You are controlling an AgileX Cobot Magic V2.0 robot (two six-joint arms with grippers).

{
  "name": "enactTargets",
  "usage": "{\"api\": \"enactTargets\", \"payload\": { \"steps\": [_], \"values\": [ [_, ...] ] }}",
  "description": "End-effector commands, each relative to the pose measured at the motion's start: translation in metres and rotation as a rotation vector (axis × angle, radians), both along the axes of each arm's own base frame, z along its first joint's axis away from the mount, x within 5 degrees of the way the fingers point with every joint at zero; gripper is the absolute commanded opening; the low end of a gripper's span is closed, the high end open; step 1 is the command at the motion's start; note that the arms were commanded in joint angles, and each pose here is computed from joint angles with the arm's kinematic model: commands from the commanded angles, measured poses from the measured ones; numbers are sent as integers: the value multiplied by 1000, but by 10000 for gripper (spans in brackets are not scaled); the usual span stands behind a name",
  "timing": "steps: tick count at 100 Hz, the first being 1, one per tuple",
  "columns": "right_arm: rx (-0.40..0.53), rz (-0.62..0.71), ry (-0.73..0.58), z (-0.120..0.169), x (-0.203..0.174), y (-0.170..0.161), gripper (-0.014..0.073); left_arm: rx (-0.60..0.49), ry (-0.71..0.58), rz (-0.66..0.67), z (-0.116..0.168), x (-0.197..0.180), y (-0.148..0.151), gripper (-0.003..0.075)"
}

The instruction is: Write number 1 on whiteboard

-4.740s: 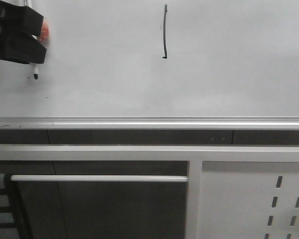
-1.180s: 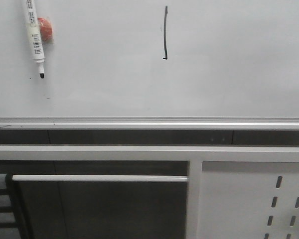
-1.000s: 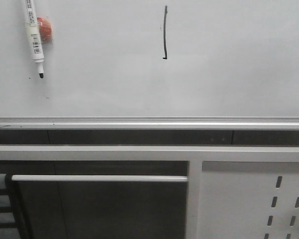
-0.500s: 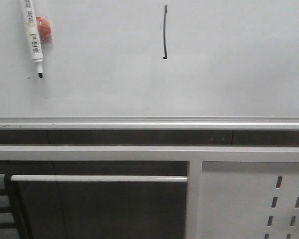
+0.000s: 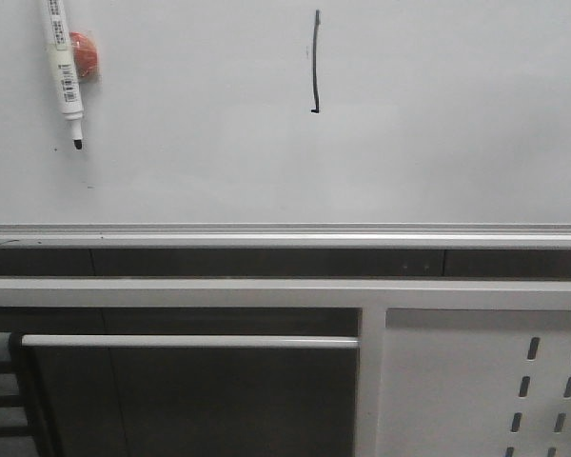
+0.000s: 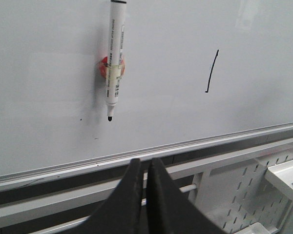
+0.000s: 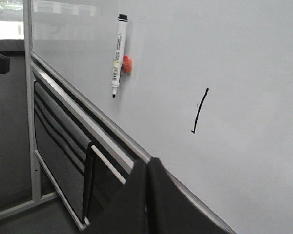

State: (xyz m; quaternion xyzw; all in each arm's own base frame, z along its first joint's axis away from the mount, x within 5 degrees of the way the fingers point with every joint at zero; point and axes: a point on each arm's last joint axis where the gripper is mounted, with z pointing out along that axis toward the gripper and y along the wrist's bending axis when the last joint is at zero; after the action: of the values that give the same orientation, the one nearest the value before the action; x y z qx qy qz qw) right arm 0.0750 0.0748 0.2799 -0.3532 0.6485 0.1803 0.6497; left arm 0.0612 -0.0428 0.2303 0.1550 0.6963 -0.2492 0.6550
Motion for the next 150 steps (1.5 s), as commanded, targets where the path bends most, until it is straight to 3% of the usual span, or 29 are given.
{"api": "enactTargets", "payload": {
  "steps": [1, 32, 48, 77, 87, 113, 150],
  "values": [
    [41, 27, -4, 9, -2, 2, -78, -56, 25, 43, 10, 2, 3, -18],
    [41, 27, -4, 9, -2, 2, -79, -48, 116, 252, -1, 8, 17, -18],
    [41, 27, -4, 9, -2, 2, -79, -34, 167, 430, -7, 6, 31, -18],
    [41, 25, -4, 9, -2, 2, -79, 40, 8, 688, -28, -6, 48, -18],
    [40, 23, -3, 9, -2, 1, -79, 121, 61, 699, -42, -7, 49, -18],
    [40, 21, -3, 9, -2, 1, -79, 166, 127, 678, -49, -8, 49, -18],
    [40, 21, -3, 9, -2, 1, -79, 235, 113, 554, -50, -8, 44, -18]
  ]
}}
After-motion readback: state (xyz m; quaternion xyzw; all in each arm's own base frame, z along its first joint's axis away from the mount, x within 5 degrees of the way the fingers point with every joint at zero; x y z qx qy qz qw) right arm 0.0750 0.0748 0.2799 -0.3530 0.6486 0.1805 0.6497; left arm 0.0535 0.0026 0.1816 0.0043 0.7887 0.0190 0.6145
